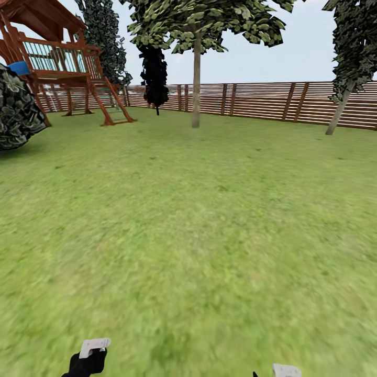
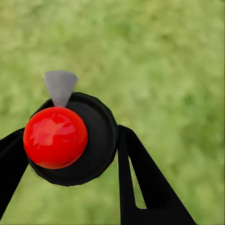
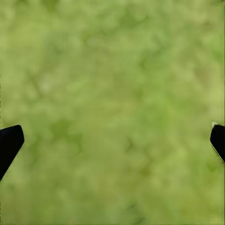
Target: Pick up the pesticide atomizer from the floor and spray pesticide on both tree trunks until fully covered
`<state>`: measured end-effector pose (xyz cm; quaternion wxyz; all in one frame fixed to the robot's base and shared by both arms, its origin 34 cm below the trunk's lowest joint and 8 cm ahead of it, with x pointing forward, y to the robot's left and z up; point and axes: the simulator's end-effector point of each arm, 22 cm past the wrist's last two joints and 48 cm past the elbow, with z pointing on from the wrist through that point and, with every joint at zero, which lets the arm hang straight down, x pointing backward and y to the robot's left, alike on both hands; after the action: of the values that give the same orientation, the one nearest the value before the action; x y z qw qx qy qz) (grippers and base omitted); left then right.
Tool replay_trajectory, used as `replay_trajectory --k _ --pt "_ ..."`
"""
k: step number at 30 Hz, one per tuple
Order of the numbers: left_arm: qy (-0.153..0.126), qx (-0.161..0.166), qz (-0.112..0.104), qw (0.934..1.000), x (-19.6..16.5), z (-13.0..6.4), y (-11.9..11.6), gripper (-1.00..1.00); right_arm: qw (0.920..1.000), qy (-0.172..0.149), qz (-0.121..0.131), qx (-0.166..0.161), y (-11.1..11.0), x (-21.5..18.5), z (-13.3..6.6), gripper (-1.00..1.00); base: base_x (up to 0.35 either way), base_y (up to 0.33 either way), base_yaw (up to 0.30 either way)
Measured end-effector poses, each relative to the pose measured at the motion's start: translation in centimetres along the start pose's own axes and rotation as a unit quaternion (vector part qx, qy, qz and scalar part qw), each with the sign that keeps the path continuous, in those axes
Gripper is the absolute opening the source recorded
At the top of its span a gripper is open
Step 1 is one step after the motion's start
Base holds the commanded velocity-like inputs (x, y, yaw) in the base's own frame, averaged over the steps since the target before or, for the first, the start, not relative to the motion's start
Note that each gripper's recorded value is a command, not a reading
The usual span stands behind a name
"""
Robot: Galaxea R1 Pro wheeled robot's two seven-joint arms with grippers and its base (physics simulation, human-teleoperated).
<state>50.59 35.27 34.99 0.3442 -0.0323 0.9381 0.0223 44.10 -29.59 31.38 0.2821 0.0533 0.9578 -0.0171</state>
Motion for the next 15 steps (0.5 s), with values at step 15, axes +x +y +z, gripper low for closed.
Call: replay_trajectory --k 15 --pt "0.003 0.002 0.001 1.0 0.27 -0.03 -0.26 -1.0 1.0 0.0 0.0 0.0 -0.01 0.01 0.0 1.0 0.339 0.0 0.0"
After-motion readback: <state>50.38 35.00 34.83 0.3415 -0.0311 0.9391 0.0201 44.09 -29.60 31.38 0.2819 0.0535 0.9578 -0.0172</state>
